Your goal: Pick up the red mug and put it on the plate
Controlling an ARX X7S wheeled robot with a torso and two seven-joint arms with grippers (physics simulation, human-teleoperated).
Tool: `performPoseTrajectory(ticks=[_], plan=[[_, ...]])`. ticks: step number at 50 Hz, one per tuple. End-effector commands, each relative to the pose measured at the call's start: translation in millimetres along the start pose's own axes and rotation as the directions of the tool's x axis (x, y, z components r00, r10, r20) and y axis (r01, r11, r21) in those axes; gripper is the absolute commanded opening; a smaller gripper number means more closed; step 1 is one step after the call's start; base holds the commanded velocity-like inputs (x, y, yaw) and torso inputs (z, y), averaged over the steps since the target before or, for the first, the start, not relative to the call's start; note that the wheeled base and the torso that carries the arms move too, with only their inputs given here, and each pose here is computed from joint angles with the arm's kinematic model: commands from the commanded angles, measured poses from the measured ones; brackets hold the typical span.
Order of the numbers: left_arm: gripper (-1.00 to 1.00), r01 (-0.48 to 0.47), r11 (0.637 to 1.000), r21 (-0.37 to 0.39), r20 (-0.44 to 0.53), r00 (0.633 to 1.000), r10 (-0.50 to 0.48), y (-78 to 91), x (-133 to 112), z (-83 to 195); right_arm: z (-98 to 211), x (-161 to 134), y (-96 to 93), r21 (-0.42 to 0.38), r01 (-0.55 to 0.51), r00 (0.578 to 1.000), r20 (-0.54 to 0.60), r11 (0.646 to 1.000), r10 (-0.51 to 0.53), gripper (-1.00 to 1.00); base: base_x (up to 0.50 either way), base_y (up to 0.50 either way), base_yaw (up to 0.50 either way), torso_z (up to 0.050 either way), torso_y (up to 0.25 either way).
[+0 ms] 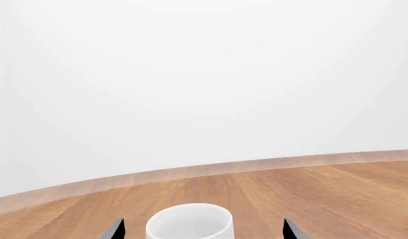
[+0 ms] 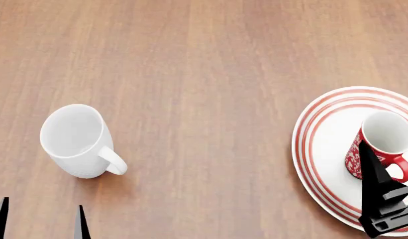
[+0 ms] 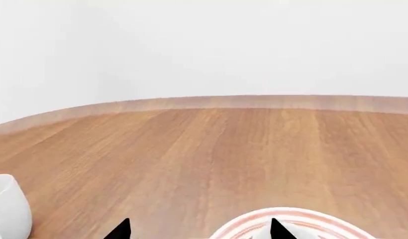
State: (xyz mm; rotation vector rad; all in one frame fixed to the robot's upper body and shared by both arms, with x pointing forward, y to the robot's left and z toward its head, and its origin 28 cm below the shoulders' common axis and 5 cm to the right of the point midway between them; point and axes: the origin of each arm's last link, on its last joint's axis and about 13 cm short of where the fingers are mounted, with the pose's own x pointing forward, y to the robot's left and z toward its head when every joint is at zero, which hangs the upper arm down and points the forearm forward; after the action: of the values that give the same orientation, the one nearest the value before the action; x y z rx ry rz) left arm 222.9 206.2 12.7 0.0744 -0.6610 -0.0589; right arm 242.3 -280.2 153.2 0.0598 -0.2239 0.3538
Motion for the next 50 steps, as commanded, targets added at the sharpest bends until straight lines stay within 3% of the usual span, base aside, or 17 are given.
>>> performPoseTrajectory(ticks=[1, 20, 50], plan=[[1.0, 0.0, 1.0, 0.001, 0.003, 1.0, 0.0, 0.0, 0, 0, 20, 1, 16.6, -0.029, -0.086, 0.994, 0.058, 0.996, 0.087, 1.0, 0.0, 0.0, 0.0, 0.0, 0.0], [1.0, -0.002, 1.0, 0.002, 0.006, 1.0, 0.002, 0.0, 0, 0, 50, -3, 44.8, -0.089, -0.232, 0.957, 0.156, 0.969, 0.244, 1.0, 0.0, 0.0, 0.0, 0.0, 0.0], [1.0, 0.0, 1.0, 0.001, 0.007, 1.0, 0.0, 0.0, 0, 0, 80, -15, 75.9, -0.183, -0.364, 0.887, 0.23, 0.913, 0.399, 1.0, 0.0, 0.0, 0.0, 0.0, 0.0]])
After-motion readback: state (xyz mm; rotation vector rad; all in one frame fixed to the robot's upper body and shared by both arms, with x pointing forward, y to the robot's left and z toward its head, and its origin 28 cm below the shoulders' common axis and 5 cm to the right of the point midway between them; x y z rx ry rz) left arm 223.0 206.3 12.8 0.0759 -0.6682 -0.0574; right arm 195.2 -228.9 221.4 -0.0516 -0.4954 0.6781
